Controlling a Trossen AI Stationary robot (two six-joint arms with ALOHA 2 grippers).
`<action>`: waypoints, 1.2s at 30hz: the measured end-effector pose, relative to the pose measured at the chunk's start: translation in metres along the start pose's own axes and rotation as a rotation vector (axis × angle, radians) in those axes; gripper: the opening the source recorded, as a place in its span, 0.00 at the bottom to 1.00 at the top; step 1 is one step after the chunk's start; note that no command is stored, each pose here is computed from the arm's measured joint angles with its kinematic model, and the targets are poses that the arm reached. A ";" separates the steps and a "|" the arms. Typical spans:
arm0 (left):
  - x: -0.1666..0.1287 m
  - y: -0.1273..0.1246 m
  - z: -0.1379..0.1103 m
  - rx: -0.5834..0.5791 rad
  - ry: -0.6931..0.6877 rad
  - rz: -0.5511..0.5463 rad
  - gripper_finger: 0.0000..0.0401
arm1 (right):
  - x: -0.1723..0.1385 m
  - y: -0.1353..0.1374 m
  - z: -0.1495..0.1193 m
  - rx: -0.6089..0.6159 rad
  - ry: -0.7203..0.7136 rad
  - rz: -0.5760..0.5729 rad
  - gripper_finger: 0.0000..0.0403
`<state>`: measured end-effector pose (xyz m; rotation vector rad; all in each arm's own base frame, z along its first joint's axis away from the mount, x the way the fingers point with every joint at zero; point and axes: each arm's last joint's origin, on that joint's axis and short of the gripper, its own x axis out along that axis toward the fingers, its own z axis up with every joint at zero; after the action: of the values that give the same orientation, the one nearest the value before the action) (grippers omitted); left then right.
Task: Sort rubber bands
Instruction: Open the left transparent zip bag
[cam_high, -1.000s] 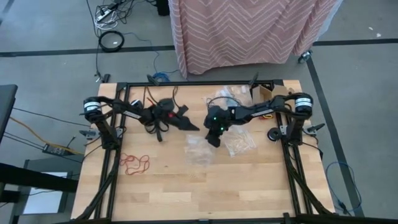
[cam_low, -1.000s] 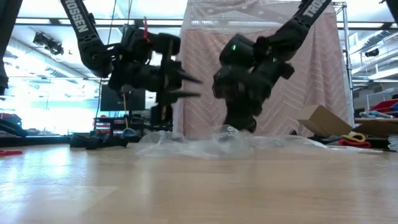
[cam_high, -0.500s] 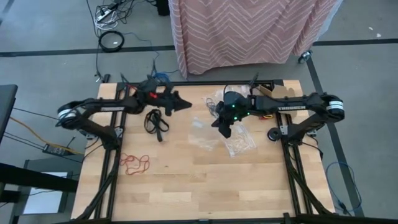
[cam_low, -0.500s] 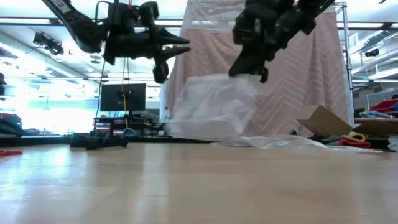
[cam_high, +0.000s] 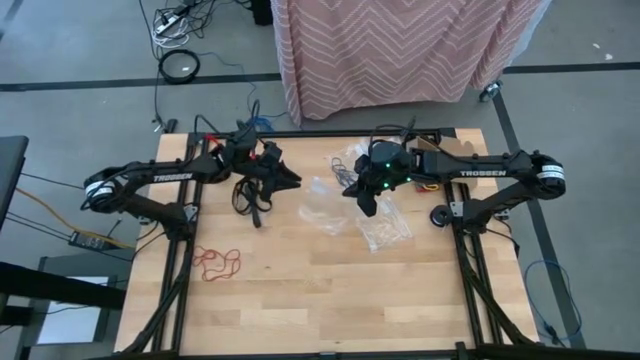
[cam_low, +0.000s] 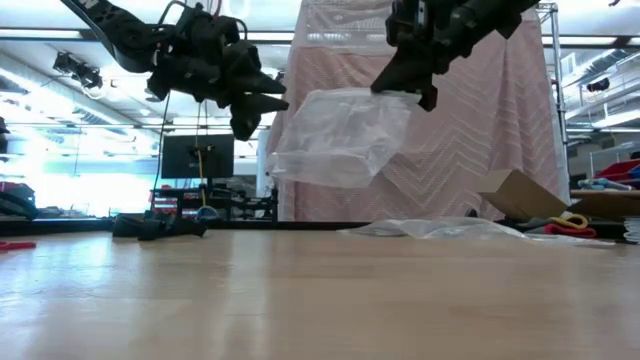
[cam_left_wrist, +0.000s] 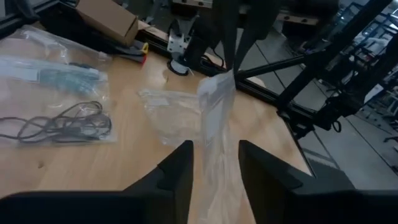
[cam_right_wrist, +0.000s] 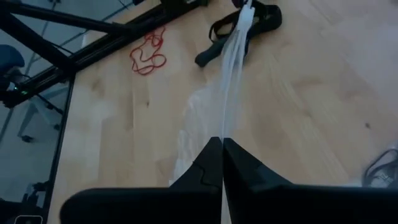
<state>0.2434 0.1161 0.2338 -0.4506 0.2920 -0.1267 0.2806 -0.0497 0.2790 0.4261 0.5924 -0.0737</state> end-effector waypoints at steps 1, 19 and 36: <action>0.000 0.000 0.000 -0.001 0.000 0.000 0.36 | 0.000 0.000 0.001 -0.001 -0.009 0.003 0.00; 0.005 -0.007 0.003 0.015 -0.032 -0.013 0.42 | 0.001 0.011 0.003 -0.003 -0.044 0.066 0.00; 0.042 -0.014 0.024 0.028 0.050 -0.142 0.40 | 0.003 0.017 0.002 0.006 -0.049 0.087 0.00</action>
<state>0.2895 0.1053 0.2504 -0.4406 0.3068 -0.2809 0.2872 -0.0350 0.2857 0.4543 0.5254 -0.0028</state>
